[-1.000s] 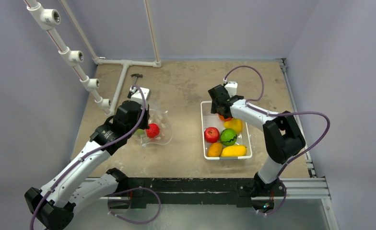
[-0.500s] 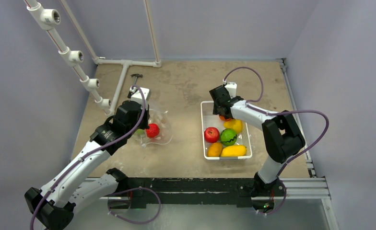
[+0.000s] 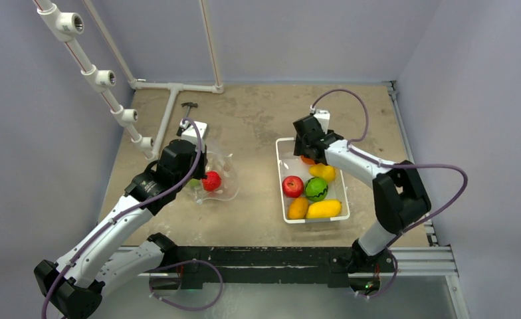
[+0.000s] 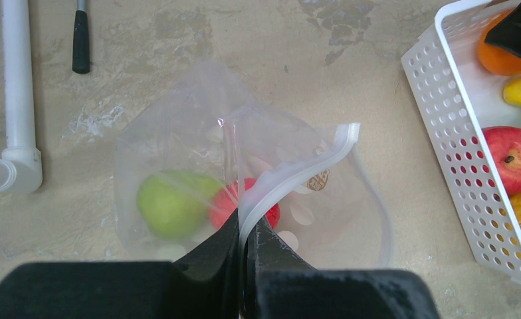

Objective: Place the food in the zip-top bag and seal the zipper
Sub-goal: Pick up the fake fruit from the bin.

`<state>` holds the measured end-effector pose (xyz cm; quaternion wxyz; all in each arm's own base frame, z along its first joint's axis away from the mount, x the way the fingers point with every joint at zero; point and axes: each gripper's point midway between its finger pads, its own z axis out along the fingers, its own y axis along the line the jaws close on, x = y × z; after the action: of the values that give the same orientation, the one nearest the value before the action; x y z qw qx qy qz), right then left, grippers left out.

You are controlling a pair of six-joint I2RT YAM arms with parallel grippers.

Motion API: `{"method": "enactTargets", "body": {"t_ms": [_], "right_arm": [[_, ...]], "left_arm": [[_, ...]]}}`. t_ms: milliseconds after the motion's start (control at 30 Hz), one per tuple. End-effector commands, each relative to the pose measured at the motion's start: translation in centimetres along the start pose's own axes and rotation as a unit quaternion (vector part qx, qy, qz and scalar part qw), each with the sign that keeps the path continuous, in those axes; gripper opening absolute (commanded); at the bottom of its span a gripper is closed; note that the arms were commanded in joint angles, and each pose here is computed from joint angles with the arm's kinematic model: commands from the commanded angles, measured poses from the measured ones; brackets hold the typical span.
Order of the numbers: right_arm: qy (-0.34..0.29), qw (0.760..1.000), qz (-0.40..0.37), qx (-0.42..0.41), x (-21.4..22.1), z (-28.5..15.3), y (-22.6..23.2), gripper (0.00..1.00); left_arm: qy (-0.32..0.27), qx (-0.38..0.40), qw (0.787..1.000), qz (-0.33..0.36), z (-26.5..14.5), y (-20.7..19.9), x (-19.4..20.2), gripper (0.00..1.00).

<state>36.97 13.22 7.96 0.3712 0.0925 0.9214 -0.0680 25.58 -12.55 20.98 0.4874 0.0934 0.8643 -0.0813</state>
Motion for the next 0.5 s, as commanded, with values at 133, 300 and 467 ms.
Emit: {"method": "enactTargets", "body": {"t_ms": [133, 300, 467], "right_arm": [[-0.071, 0.992, 0.039, -0.100, -5.6, -5.7, 1.7, 0.38], [-0.078, 0.989, 0.043, -0.116, -6.0, -6.5, 1.9, 0.37], [-0.074, 0.988, 0.043, -0.127, -5.8, -6.4, 2.3, 0.35]], "left_arm": [[-0.018, 0.004, 1.000, -0.004, 0.1, -0.2, -0.9, 0.00], [-0.018, 0.004, 1.000, -0.004, 0.2, -0.2, -0.8, 0.00], [-0.017, 0.003, 1.000, -0.004, 0.2, -0.2, -0.8, 0.00]]}}
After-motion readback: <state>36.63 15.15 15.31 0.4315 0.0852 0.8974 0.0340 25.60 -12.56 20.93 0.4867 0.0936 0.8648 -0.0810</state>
